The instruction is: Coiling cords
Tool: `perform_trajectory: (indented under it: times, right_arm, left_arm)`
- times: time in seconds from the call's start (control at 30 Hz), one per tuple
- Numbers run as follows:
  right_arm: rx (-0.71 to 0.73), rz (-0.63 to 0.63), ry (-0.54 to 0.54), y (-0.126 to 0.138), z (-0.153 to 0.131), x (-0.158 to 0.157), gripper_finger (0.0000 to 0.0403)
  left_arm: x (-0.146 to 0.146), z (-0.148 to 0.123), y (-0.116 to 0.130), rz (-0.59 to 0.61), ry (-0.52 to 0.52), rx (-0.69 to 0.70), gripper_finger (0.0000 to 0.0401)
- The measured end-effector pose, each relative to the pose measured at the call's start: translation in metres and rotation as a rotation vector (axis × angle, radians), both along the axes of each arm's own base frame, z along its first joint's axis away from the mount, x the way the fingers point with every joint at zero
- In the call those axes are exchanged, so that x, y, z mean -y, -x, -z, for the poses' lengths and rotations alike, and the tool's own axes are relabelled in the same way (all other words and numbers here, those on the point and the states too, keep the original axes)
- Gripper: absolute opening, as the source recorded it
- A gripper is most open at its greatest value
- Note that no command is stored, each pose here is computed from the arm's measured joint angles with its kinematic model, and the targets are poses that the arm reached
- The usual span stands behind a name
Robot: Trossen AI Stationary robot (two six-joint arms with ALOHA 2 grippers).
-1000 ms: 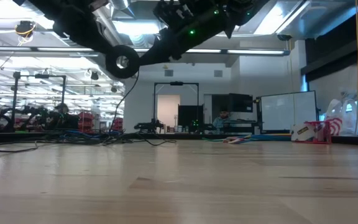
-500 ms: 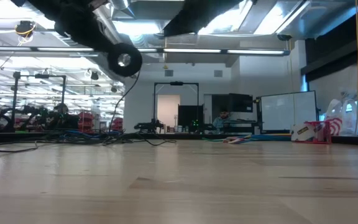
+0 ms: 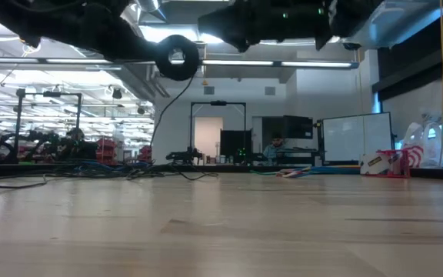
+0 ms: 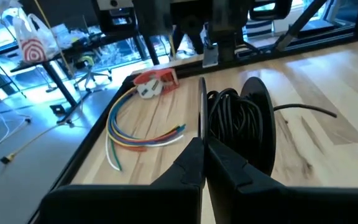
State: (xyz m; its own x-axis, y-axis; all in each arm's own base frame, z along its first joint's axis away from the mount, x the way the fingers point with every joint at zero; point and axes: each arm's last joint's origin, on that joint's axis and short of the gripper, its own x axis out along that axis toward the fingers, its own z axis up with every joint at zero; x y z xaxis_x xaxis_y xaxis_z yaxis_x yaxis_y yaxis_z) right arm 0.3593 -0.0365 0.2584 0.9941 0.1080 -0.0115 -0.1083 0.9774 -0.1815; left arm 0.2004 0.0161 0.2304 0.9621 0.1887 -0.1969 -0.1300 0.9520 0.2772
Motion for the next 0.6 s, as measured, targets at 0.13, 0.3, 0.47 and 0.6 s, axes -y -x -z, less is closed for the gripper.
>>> perform_trajectory:
  times: [0.13,0.3,0.47,0.6]
  right_arm:
    - [0.124,0.012,-0.032,-0.004,0.010,0.000,0.0143]
    - [0.056,0.004,-0.062,-0.016,0.024,0.002,0.0143]
    - [0.037,-0.003,-0.062,-0.017,0.023,0.002,0.0143]
    - [0.016,0.009,-0.044,-0.018,0.025,0.003,0.0143]
  left_arm:
    - [0.000,0.001,-0.004,-0.001,0.005,0.013,0.0002]
    - [0.000,0.002,-0.006,0.002,0.011,0.013,0.0002]
    - [0.002,0.002,-0.006,0.008,0.009,0.016,0.0002]
    - [0.002,0.002,-0.006,0.030,0.014,0.021,0.0003]
